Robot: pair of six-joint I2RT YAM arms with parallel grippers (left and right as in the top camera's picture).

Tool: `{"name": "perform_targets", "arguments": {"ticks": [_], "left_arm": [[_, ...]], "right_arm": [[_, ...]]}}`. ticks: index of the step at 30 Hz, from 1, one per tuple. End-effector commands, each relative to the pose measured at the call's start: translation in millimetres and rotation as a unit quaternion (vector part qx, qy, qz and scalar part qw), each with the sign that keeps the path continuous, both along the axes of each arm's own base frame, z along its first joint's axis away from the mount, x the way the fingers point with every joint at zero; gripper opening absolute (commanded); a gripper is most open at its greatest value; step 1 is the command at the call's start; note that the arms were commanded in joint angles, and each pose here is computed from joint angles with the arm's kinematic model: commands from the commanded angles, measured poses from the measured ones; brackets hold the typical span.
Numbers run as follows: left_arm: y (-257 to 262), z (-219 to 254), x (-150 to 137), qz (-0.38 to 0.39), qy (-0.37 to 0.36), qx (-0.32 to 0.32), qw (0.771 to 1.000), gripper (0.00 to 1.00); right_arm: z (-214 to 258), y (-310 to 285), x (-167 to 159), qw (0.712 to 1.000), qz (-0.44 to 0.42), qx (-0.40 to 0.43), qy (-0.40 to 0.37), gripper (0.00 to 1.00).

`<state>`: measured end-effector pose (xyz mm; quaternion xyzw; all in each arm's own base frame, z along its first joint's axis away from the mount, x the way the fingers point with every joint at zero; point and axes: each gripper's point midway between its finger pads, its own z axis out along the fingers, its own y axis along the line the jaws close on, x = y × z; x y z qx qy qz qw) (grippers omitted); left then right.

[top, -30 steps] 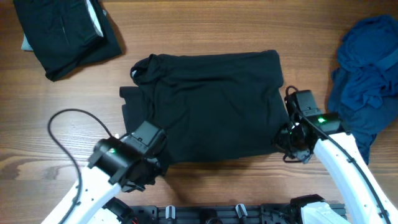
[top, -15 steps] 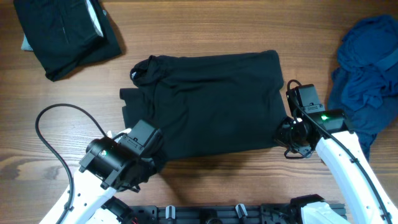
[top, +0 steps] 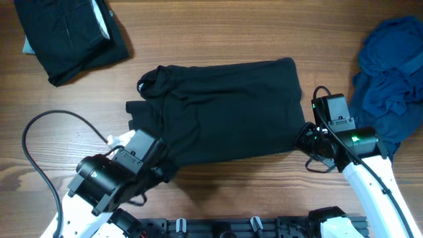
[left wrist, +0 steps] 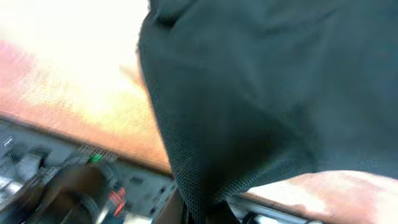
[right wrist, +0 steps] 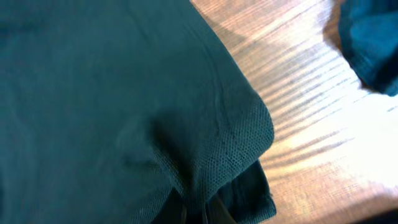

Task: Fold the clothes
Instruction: 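Fold the bottom edge upward toward the shirt's top with both grippers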

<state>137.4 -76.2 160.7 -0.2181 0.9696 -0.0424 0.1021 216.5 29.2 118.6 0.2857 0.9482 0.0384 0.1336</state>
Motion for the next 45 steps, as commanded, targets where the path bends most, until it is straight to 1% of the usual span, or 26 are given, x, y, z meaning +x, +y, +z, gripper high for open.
{"name": "perform_targets", "arguments": {"ticks": [1,4,7,11,15,20,24,27,29,33,39,45], "left_arm": [[5,3,28,0.014,-0.043,0.036,0.998,0.04],[11,-1,43,0.021,-0.056,0.079,0.995,0.04],[17,-9,54,0.025,-0.052,0.123,0.991,0.04],[17,-24,57,0.019,-0.017,0.154,0.988,0.04],[20,-37,53,0.012,0.025,0.183,0.983,0.04],[16,-48,44,0.007,0.066,0.18,0.981,0.04],[14,-49,43,0.006,0.072,0.175,0.982,0.04],[14,-47,55,0.009,0.042,0.181,0.983,0.04],[9,-47,68,0.014,0.013,0.172,0.985,0.04],[-2,-48,85,0.019,-0.019,0.152,0.988,0.04],[-6,-61,91,0.017,-0.007,0.162,0.987,0.04],[-11,-82,98,0.014,0.012,0.175,0.984,0.04]], "right_arm": [[2,-2,19,1.0,0.007,-0.015,-0.021,0.04],[1,5,33,0.999,0.02,-0.006,-0.038,0.04],[-3,7,41,0.999,0.023,-0.003,-0.041,0.04],[-11,6,45,0.999,0.022,-0.009,-0.028,0.04],[-21,4,45,0.999,0.033,-0.021,-0.008,0.04],[-32,4,40,0.999,0.033,-0.024,0.02,0.04],[-33,3,36,0.999,0.036,-0.026,0.028,0.04],[-33,4,41,0.999,0.035,-0.025,0.019,0.04],[-31,5,50,0.999,0.035,-0.022,0.001,0.04],[-30,7,58,0.999,0.033,-0.019,-0.015,0.04],[-36,7,61,0.999,0.032,-0.02,-0.008,0.04],[-53,8,65,0.999,0.031,-0.021,0.0,0.04]]}}
